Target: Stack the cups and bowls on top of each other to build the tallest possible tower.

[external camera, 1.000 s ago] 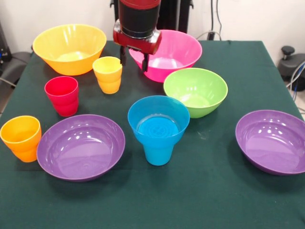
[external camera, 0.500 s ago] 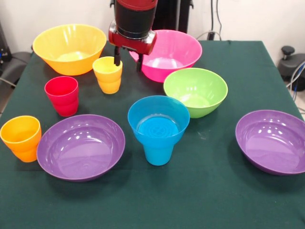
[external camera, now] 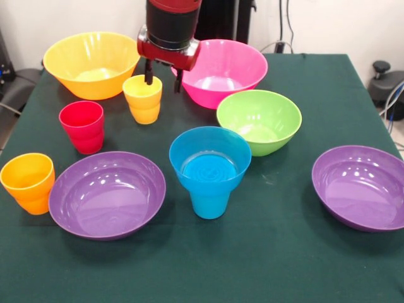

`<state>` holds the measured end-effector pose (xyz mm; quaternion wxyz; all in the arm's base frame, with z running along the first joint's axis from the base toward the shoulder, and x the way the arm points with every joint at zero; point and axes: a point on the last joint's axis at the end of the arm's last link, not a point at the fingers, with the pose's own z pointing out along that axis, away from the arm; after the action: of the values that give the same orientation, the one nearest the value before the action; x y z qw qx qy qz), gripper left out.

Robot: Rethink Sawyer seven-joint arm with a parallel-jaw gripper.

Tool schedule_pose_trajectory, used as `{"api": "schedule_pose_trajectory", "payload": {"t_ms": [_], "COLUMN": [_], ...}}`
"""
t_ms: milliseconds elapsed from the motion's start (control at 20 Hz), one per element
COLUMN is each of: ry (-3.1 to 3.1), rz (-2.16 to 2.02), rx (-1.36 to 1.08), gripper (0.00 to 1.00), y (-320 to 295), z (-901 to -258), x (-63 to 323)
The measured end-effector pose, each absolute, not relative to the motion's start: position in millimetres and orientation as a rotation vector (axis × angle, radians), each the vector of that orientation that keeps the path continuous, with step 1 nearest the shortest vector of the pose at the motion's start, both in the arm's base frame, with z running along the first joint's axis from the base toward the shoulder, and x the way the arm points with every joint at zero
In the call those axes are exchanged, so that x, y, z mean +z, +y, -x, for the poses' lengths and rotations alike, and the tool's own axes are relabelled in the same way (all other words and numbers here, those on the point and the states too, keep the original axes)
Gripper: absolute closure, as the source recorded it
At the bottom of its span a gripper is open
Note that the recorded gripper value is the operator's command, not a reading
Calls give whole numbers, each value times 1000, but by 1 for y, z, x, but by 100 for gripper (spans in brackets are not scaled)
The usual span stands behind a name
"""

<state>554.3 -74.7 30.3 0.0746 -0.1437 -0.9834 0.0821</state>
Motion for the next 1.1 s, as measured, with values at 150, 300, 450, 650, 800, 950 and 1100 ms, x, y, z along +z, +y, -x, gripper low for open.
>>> {"api": "schedule_pose_trajectory", "payload": {"t_ms": [150, 300, 450, 650, 800, 950, 1100], "ry": [-2950, -2948, -2945, -2929, -2930, -2940, -2961], "rz": [416, 399, 386, 356, 351, 345, 340], "rx": [269, 291, 306, 334, 336, 335, 330], "gripper": [0, 0, 0, 0, 0, 0, 0], "y": [-80, -85, -88, -95, -93, -91, -89], "z": [-550, -546, -543, -533, -532, -533, -535], "x": [29, 28, 26, 18, 18, 17, 16]}}
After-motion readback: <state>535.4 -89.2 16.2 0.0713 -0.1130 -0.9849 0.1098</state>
